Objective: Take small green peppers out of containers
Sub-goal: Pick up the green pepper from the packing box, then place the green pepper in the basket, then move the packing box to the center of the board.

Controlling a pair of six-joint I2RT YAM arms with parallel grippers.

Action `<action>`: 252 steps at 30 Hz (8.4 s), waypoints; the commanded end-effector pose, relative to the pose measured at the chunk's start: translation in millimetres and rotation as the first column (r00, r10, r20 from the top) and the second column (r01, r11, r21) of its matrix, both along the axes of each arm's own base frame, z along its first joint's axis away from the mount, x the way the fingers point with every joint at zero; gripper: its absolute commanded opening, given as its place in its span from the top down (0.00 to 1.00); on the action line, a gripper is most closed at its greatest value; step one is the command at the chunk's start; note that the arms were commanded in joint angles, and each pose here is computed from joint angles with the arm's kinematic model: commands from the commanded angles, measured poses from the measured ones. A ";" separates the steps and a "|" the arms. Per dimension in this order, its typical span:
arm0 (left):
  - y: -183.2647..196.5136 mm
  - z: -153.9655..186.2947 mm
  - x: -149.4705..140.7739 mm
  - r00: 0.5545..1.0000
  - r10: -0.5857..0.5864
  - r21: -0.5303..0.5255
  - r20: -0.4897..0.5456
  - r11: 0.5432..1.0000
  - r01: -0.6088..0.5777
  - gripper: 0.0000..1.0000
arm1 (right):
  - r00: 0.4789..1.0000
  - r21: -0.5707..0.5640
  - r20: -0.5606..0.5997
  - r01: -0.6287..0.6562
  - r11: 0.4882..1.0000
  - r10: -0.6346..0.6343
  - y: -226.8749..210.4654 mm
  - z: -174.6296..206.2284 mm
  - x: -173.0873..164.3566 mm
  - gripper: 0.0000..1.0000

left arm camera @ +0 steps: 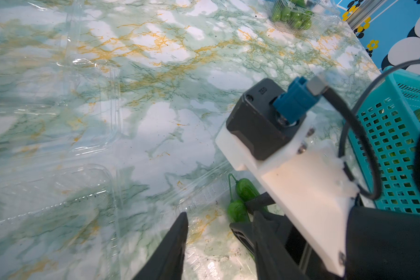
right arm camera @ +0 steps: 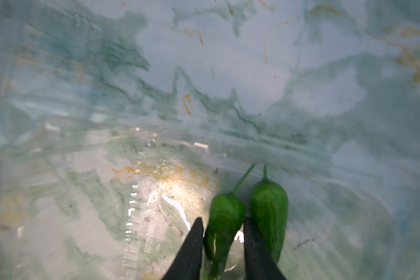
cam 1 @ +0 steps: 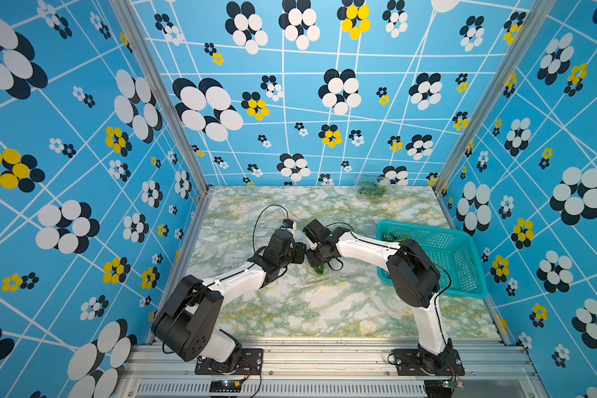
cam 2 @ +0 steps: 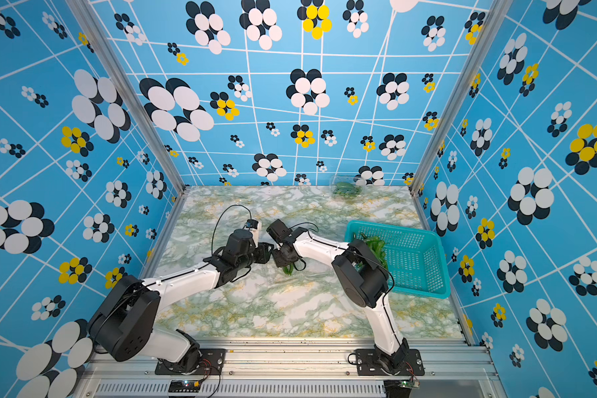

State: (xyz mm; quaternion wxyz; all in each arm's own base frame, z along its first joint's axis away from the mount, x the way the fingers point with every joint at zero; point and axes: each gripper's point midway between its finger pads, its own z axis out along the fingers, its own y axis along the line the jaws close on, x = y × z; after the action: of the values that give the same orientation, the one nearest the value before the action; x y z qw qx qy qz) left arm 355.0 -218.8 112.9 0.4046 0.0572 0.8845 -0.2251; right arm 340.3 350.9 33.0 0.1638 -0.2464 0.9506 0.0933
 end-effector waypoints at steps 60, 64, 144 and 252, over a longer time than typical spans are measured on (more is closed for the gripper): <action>-18.0 70.1 4.1 0.951 0.010 0.207 0.310 0.975 -0.078 0.29 | 0.710 0.033 0.255 0.672 0.740 -0.657 -295.7 71.4 10.6 0.82; -22.4 66.1 9.2 0.954 0.013 0.263 0.299 0.960 -0.095 0.27 | 0.706 0.118 0.255 0.656 0.746 -0.661 -285.4 81.1 15.9 0.57; 6.4 116.1 -42.4 0.924 -0.046 0.205 0.379 0.978 -0.036 0.20 | 0.572 0.446 0.012 0.731 0.516 -0.820 -300.2 35.9 347.0 0.13; -81.4 -53.6 219.3 0.980 -0.047 0.189 -0.194 0.978 0.084 0.21 | 0.837 -0.321 0.164 0.545 0.775 -0.522 -172.5 6.0 8.2 0.60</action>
State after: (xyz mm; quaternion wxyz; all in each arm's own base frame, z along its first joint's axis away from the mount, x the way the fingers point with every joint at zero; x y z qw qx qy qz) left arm 595.9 -306.6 76.5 0.3454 0.0940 0.9196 -0.1617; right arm 338.0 201.1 33.5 0.1564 -0.0241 0.9845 -0.0760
